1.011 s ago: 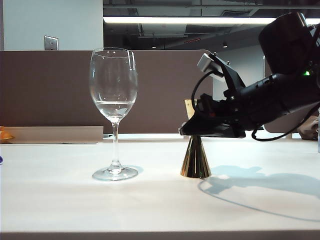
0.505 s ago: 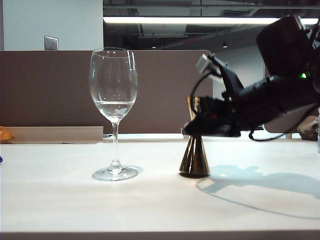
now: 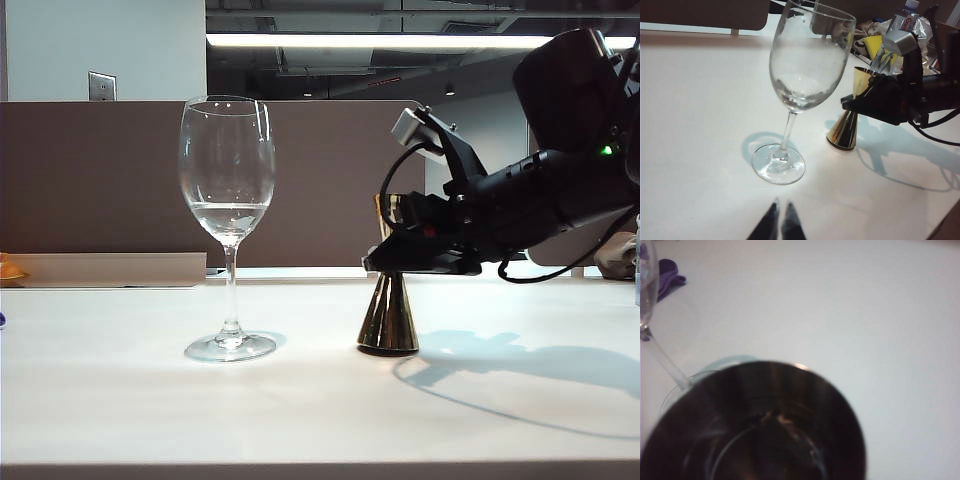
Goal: Pick up the jigger and pour the water inside into the glass.
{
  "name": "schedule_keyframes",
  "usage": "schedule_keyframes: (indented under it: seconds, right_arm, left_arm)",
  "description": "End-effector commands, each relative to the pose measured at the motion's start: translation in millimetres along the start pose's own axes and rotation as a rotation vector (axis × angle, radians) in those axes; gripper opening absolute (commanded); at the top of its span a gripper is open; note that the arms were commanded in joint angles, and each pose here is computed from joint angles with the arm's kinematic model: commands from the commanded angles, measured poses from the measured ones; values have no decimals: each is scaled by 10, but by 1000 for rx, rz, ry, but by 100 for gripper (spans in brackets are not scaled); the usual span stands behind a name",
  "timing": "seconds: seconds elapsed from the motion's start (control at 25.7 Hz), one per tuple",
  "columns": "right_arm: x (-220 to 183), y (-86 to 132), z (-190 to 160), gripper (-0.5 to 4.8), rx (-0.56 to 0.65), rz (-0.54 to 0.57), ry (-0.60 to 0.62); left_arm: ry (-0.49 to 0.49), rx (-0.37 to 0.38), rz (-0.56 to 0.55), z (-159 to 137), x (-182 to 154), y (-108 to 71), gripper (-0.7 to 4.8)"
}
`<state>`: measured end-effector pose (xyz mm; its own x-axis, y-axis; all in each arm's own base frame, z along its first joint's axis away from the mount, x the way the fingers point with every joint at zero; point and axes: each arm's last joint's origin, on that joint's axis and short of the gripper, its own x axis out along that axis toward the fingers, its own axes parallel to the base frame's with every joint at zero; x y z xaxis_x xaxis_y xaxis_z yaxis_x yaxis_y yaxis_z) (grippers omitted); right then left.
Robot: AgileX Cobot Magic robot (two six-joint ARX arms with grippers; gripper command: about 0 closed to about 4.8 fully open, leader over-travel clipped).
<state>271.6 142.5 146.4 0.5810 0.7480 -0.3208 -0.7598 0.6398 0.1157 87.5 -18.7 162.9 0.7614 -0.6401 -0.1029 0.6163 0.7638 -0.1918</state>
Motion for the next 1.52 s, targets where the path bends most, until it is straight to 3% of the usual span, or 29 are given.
schedule_keyframes:
  seconds: [0.04, 0.23, 0.39, 0.93, 1.32, 1.52]
  right_arm:
    - [-24, 7, 49, 39, 1, -32, -4]
    - [-74, 22, 133, 36, -2, -49, -11]
    - [-134, 46, 240, -6, -9, -49, -24]
    - [-408, 155, 1179, -6, -99, -90, -46]
    - [-379, 388, 1579, -6, -245, -103, -65]
    - [-327, 604, 1658, -6, -310, -112, -52]
  left_arm:
    - [-10, 11, -3, 14, -1, -2, 23]
    - [-9, 11, -3, 14, -1, -2, 23]
    - [-10, 11, -3, 14, -1, -2, 23]
    - [-10, 11, -3, 14, -1, -2, 23]
    - [-10, 11, -3, 14, -1, -2, 23]
    - [-9, 11, -3, 14, -1, -2, 23]
